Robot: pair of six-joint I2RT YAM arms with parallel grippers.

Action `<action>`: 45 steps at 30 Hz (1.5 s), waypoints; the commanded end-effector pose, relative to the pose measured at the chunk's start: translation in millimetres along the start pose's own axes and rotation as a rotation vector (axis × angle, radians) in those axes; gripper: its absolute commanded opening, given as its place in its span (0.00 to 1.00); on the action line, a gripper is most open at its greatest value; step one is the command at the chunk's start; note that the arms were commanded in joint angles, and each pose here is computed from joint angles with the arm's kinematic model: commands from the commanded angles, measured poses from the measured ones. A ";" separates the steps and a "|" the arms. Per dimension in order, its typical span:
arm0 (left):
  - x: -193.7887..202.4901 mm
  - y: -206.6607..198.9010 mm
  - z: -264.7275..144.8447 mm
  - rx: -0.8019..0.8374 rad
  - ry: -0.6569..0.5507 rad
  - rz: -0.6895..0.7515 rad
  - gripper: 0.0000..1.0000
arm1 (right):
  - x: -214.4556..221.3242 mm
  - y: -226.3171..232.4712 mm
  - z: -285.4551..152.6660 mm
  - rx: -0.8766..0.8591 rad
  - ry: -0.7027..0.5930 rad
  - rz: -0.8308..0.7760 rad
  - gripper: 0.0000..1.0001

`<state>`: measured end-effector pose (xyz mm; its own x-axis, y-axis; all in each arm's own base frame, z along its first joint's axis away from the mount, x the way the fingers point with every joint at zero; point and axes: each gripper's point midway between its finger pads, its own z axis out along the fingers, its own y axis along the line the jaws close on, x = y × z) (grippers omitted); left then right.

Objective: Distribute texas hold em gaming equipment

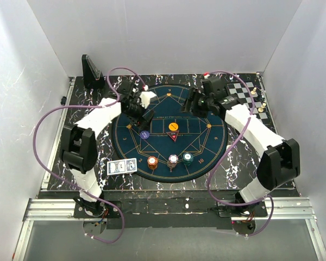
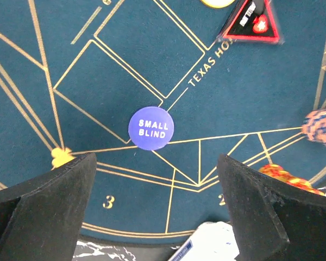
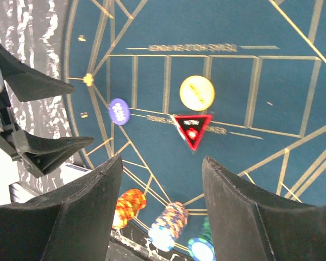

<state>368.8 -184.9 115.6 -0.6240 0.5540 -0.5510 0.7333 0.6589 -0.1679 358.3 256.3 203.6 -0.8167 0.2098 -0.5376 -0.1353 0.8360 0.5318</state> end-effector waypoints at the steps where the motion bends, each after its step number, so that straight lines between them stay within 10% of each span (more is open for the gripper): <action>1: 13.1 6.6 31.9 -0.108 0.081 0.188 0.92 | -2.4 -28.2 -8.7 0.027 -0.038 0.065 0.67; 26: 29.9 -15.2 93.3 -0.029 0.141 0.376 0.88 | 22.4 -42.8 -0.7 0.039 0.047 0.075 0.63; 36: 34.1 -9.1 98.1 -0.036 0.179 0.384 0.62 | 26.9 -45.2 -0.9 0.043 0.055 0.077 0.63; 45: 50.9 20.0 81.4 -0.065 0.206 0.314 0.58 | 24.2 -43.9 -1.9 0.041 0.047 0.074 0.62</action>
<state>365.4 -215.9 21.1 -0.3707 0.8254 -0.4257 0.9050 0.4241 0.0343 341.1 221.0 158.8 -0.8637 0.2462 -0.4398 -0.0256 0.8500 0.5261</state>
